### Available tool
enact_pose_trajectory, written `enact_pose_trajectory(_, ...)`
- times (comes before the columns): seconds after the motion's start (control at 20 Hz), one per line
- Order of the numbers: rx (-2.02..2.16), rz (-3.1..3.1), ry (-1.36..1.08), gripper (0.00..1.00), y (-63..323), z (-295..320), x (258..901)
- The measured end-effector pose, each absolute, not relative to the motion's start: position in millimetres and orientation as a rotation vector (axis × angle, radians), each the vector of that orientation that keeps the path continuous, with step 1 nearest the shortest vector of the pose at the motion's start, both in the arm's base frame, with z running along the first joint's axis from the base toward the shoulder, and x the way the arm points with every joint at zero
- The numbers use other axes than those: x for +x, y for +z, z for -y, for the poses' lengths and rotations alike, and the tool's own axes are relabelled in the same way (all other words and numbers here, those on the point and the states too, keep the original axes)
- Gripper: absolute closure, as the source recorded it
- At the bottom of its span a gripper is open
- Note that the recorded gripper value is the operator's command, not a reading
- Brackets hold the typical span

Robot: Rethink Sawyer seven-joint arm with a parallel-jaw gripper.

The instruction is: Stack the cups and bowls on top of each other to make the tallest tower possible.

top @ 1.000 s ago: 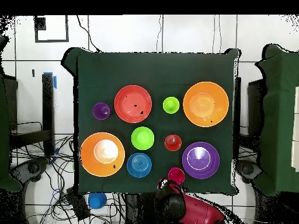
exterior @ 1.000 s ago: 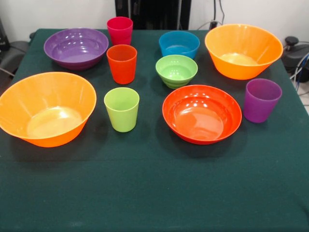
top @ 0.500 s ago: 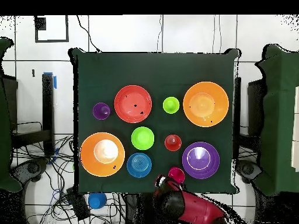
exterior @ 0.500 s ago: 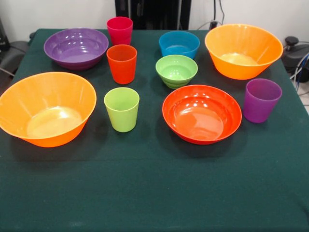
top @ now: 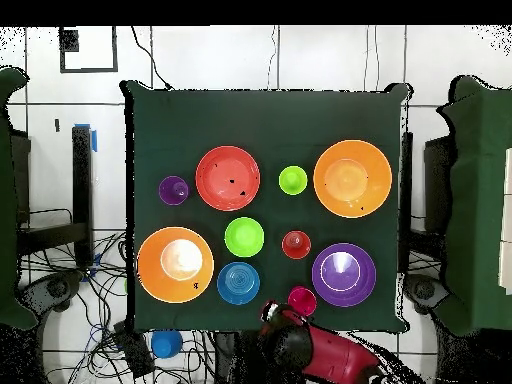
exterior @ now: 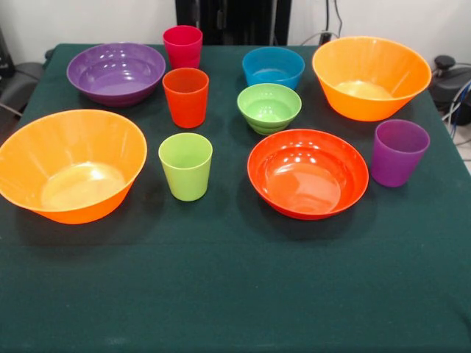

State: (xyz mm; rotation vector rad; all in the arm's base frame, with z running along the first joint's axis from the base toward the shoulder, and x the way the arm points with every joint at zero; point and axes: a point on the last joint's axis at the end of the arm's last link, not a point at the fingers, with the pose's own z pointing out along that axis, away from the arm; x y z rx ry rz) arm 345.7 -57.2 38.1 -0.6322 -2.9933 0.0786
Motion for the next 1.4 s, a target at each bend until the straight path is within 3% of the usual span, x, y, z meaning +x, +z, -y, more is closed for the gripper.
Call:
enact_pose_trajectory(0.45, -0.622, 2.989, 0.068, 0.00, 20, 56, 345)
enact_pose_trajectory(1.4, -0.605, 3.042, 0.097, 0.00, 22, 62, 366)
